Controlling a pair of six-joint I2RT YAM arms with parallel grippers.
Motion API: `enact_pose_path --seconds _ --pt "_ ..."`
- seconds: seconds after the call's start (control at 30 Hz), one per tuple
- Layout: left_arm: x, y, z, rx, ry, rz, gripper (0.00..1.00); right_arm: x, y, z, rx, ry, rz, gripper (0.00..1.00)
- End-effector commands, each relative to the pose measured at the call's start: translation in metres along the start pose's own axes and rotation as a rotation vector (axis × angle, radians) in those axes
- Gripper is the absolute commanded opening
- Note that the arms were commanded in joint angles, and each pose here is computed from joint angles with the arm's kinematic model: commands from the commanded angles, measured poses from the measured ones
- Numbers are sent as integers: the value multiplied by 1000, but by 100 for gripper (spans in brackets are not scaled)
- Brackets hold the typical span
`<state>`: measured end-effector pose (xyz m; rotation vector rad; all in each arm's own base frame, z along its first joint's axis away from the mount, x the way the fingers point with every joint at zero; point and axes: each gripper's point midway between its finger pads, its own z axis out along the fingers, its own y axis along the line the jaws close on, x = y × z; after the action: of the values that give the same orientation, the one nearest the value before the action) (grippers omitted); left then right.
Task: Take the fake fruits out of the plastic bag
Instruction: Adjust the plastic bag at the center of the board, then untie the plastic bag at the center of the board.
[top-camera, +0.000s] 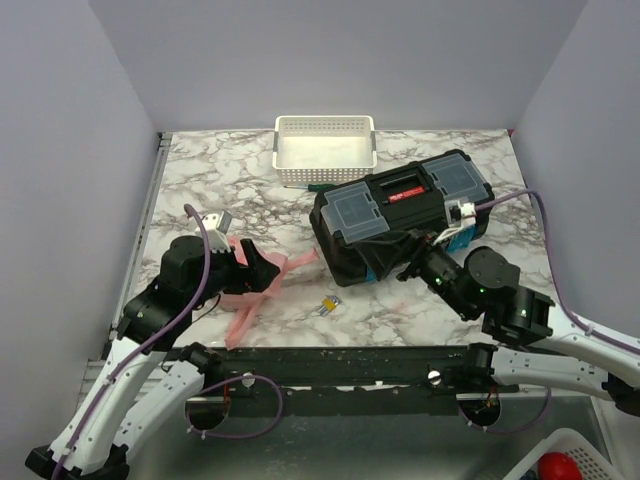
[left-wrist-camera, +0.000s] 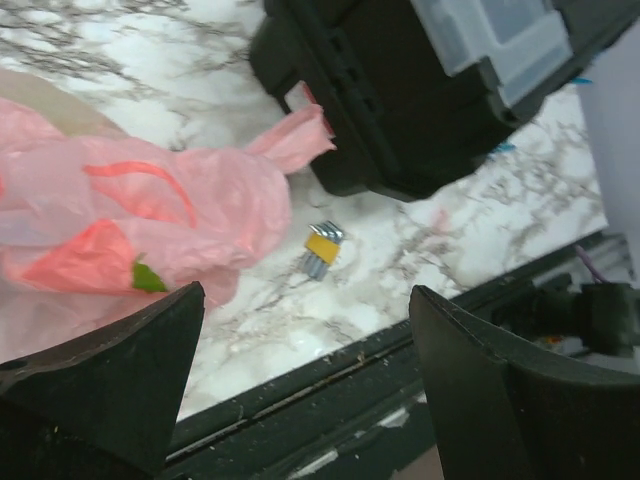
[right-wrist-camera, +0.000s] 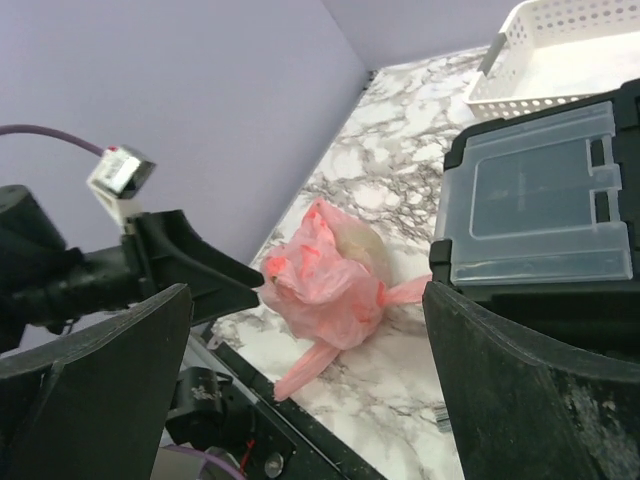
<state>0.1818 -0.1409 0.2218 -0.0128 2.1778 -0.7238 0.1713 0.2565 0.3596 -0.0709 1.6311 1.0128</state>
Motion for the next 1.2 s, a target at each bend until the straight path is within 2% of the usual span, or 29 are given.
enact_pose_path --seconds 0.0,0.13,0.23,0.3,0.4,0.53,0.57,0.63,0.73,0.97,1.07,1.17 --pt "28 -22 -11 112 144 -75 83 19 -21 9 118 46 -55 100" --pt "51 -12 -16 74 217 -139 82 38 -26 20 172 114 -65 100" --pt "67 5 -20 5 239 -155 63 47 -24 26 175 152 -88 100" --pt "84 21 -16 -79 296 -185 60 49 -24 27 171 150 -93 100" --pt "106 38 -5 -162 340 -206 61 47 -24 28 154 118 -87 100" --pt "113 69 0 -366 296 -190 66 41 -18 26 124 95 -60 100" --pt "114 75 1 -403 285 -202 71 41 -17 26 113 94 -62 100" --pt "114 85 4 -483 266 -236 86 40 -19 24 110 84 -66 100" --pt "112 93 10 -568 244 -268 92 34 -19 20 115 71 -40 100" --pt "113 104 50 -561 117 -350 87 23 -15 13 83 44 -24 100" --pt "119 108 62 -571 138 -296 83 25 -13 12 69 47 -16 100" --pt "134 114 69 -606 206 -272 75 32 -18 13 79 53 -11 100"
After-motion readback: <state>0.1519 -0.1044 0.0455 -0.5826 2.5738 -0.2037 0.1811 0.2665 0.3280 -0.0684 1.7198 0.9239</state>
